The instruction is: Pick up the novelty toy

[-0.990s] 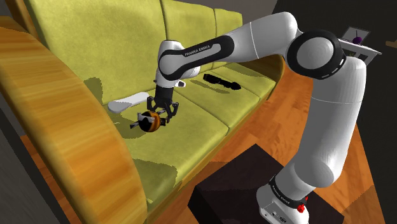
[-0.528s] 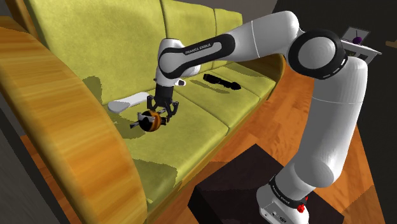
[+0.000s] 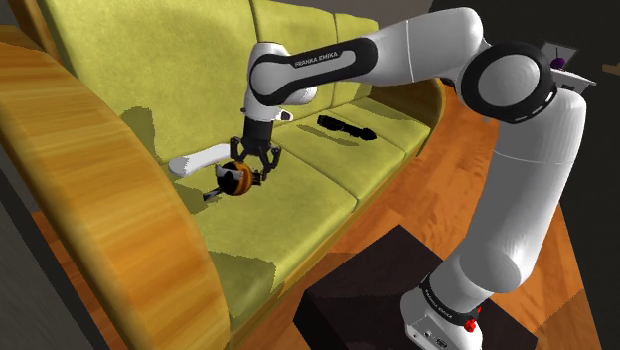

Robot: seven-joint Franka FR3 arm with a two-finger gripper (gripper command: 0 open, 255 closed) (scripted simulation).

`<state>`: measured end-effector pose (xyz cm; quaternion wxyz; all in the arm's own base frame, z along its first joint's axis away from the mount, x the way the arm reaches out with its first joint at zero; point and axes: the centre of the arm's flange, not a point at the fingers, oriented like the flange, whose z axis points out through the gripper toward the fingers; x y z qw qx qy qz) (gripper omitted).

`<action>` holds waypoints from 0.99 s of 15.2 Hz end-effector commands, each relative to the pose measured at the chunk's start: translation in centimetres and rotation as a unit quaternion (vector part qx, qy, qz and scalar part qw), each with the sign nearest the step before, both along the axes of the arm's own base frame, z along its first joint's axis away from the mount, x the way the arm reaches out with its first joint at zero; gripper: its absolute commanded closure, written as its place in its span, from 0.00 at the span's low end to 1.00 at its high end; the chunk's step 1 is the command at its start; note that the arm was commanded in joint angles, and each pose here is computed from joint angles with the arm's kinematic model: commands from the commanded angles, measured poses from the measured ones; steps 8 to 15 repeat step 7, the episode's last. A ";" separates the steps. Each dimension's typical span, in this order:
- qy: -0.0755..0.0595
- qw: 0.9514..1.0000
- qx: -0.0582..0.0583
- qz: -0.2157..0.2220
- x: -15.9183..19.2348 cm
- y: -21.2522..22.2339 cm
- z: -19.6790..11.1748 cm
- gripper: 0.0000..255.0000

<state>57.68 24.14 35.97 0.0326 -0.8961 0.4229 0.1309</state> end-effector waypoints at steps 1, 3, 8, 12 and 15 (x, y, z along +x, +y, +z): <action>0.000 1.000 0.000 0.000 0.0 0.0 1.1 1.00; 0.000 1.000 0.000 0.000 0.0 0.0 2.2 1.00; 0.000 1.000 0.000 0.000 0.0 0.0 3.3 1.00; 0.000 1.000 0.000 0.000 0.0 0.0 3.3 1.00; 0.000 1.000 0.000 0.000 0.0 0.0 3.3 1.00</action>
